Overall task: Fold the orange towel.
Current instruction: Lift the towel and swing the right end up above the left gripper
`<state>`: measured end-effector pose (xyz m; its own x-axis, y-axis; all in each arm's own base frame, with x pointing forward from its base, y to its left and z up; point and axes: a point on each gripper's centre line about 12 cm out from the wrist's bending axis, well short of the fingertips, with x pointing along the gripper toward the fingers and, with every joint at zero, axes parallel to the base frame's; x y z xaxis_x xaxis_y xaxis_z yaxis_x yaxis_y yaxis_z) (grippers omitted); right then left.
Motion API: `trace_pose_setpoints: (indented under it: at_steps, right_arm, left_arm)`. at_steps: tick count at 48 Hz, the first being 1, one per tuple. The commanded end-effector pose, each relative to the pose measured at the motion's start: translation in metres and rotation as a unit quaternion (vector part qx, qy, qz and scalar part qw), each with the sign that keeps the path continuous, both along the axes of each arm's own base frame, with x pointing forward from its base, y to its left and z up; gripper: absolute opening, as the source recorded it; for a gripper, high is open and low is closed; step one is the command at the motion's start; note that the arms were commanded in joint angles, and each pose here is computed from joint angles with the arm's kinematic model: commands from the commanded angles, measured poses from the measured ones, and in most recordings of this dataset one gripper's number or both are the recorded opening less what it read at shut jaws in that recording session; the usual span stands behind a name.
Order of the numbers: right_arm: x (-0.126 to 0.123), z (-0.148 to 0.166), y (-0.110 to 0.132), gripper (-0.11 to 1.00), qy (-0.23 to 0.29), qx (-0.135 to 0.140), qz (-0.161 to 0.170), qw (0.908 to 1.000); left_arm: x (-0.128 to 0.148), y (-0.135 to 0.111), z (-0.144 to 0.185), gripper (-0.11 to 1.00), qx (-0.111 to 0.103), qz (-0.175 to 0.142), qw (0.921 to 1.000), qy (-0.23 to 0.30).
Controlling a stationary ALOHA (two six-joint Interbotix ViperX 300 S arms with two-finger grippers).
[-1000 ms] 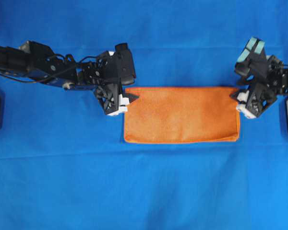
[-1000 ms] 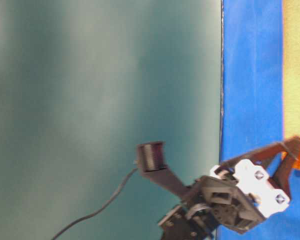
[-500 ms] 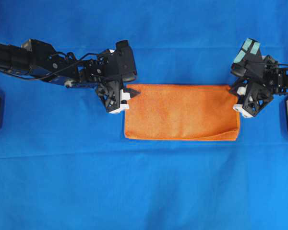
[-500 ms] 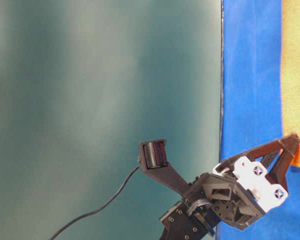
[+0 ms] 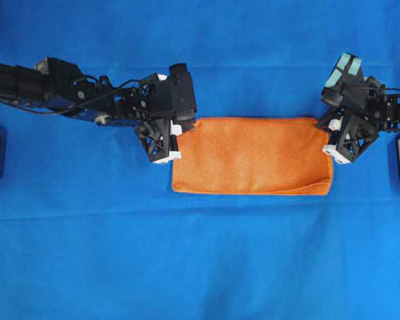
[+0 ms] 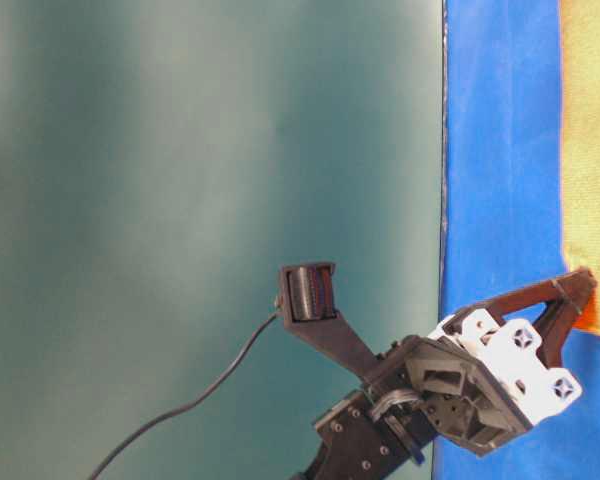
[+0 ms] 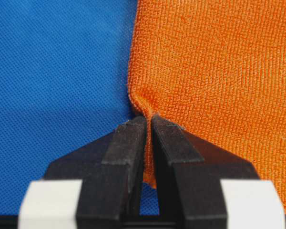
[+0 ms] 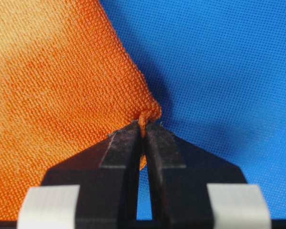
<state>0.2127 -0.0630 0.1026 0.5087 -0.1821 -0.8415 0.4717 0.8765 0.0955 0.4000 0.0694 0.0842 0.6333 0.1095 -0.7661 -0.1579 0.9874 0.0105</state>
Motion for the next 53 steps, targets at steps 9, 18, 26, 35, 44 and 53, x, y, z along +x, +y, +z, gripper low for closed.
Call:
trace_pose_setpoints:
  at_steps: [9, 18, 26, 35, 44, 53]
  right_arm:
    - [-0.001, 0.042, -0.005, 0.03, -0.044, -0.024, -0.017, 0.9986]
    - [-0.012, 0.081, -0.004, 0.03, -0.093, -0.045, -0.026, 0.9944]
    - [-0.021, 0.106, 0.001, 0.03, -0.148, -0.058, -0.024, 0.9871]
    - [-0.023, 0.111, 0.002, 0.03, -0.157, -0.060, -0.022, 0.9856]
    - [-0.017, 0.106, -0.001, 0.03, -0.151, -0.059, -0.022, 0.9866]
    - [-0.004, 0.101, -0.020, 0.03, -0.136, -0.071, -0.041, 0.9873]
  left_arm:
    - [0.003, 0.003, 0.057, 0.02, 0.001, 0.004, 0.9997, -0.022]
    - [-0.005, -0.001, 0.099, 0.02, 0.003, 0.002, 0.9987, -0.050]
    - [-0.011, -0.003, 0.124, 0.02, 0.010, 0.000, 0.9967, -0.081]
    - [-0.009, -0.004, 0.126, 0.02, 0.010, -0.001, 0.9966, -0.082]
    - [-0.007, -0.017, 0.125, 0.02, 0.007, -0.015, 0.9961, -0.087]
    - [0.002, -0.049, 0.129, 0.02, 0.007, -0.056, 0.9910, -0.122]
